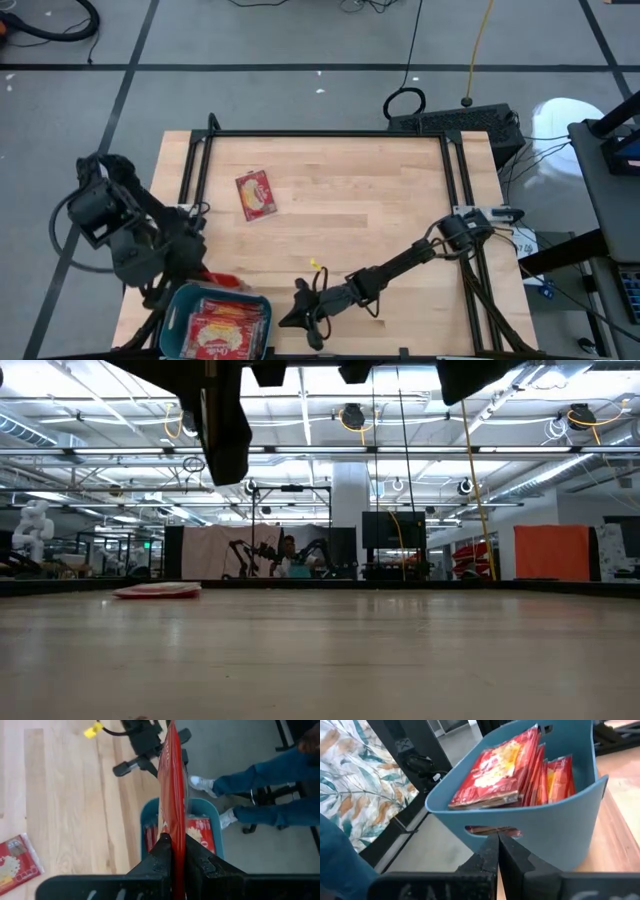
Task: Sort popcorn bags into baskets
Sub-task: Put the popcorn sachet into the bin
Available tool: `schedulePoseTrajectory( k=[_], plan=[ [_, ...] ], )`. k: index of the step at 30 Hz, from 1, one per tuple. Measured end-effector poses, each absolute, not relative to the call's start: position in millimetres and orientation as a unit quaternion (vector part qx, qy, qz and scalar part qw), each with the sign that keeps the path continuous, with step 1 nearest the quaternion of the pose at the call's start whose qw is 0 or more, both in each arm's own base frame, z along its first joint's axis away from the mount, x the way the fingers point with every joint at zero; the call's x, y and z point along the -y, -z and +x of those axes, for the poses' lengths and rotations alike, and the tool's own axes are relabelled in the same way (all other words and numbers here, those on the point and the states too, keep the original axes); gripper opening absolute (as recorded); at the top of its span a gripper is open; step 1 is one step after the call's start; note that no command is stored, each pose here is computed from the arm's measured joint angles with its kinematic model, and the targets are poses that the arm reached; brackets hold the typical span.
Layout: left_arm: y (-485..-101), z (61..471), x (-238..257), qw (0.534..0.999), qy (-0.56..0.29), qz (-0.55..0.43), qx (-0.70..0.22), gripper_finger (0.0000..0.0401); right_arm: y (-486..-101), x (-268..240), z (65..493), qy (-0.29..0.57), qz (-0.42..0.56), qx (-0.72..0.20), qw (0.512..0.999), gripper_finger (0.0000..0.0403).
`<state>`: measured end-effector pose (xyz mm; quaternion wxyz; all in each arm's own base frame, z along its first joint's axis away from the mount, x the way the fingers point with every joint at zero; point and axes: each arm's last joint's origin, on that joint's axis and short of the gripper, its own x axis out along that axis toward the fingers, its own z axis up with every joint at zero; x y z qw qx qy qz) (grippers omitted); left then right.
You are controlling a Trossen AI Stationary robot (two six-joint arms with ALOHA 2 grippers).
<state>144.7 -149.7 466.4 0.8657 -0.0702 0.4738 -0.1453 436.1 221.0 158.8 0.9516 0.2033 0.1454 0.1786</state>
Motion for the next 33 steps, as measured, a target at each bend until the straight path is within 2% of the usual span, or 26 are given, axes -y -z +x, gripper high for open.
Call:
schedulePoseTrajectory(
  k=[19,25,33],
  plan=[
    [-457.2,160.2,164.5,0.872,0.116,-0.07,-0.47,0.0021,-159.5,-205.6,445.3,-0.197,0.162,-0.115,0.96,0.0002],
    [-438.5,170.9,198.6,0.854,0.136,-0.045,-0.499,0.0021,-158.1,-199.5,447.8,-0.191,0.163,-0.122,0.96,0.0002],
    [-392.2,170.7,264.8,0.82,0.15,0.044,-0.55,0.0021,-157.0,-197.4,448.5,-0.191,0.184,-0.133,0.955,0.0002]
  ],
)
